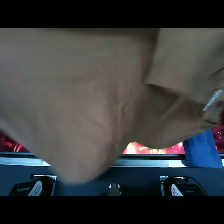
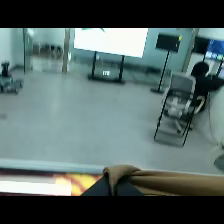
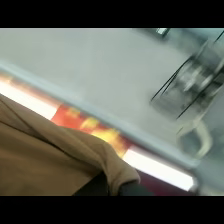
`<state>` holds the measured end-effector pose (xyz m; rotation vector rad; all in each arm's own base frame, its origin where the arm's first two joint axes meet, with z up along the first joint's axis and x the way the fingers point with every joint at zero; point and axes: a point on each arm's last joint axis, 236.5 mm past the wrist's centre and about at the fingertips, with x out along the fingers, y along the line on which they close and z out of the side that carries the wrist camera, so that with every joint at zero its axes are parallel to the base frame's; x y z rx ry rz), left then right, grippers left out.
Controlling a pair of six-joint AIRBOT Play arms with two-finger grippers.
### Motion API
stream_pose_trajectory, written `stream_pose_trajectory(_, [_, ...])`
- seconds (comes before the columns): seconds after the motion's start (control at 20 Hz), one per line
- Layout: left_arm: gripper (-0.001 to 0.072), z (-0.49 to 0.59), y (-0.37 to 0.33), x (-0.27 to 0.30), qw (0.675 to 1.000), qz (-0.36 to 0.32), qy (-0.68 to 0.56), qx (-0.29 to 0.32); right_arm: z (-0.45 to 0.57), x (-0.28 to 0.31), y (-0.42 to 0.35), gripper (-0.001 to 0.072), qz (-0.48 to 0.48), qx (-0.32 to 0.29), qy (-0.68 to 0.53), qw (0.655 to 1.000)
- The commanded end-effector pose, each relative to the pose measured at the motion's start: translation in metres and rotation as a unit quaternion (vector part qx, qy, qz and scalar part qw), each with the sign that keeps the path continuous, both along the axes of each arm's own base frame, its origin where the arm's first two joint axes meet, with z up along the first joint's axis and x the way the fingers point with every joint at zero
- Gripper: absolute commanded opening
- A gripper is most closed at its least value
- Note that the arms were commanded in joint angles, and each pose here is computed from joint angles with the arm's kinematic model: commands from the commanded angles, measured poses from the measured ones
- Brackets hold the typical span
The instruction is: Fold the shirts.
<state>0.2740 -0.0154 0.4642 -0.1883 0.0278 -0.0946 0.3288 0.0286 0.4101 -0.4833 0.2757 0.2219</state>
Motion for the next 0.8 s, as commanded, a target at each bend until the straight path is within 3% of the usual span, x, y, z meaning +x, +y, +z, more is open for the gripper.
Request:
stream_pose_trajectory(0.0, [0.0024, -0.140, 0.016, 0.076, 0.984, -0.002, 0.176, -0.009, -0.147, 0.056, 0.006, 0.0017, 0.023, 0.014, 0.245, 0.969])
stream_pose_trajectory(0.2, [0.0024, -0.292, 0.036, 0.144, 0.950, 0.001, 0.311, -0.011, -0.284, 0.143, 0.032, 0.0017, 0.035, 0.085, 0.357, 0.930])
stream_pose_trajectory(0.4, [0.0024, -0.386, 0.046, 0.186, 0.917, 0.002, 0.398, -0.033, -0.356, 0.204, 0.062, 0.0019, 0.010, 0.125, 0.351, 0.928])
stream_pose_trajectory(0.6, [0.0024, -0.444, 0.049, 0.206, 0.892, -0.001, 0.450, -0.043, -0.383, 0.238, 0.086, 0.0019, -0.010, 0.203, 0.331, 0.921])
stream_pose_trajectory(0.75, [0.0024, -0.471, 0.044, 0.208, 0.878, -0.003, 0.474, -0.066, -0.414, 0.237, 0.092, 0.0020, -0.017, 0.226, 0.364, 0.904])
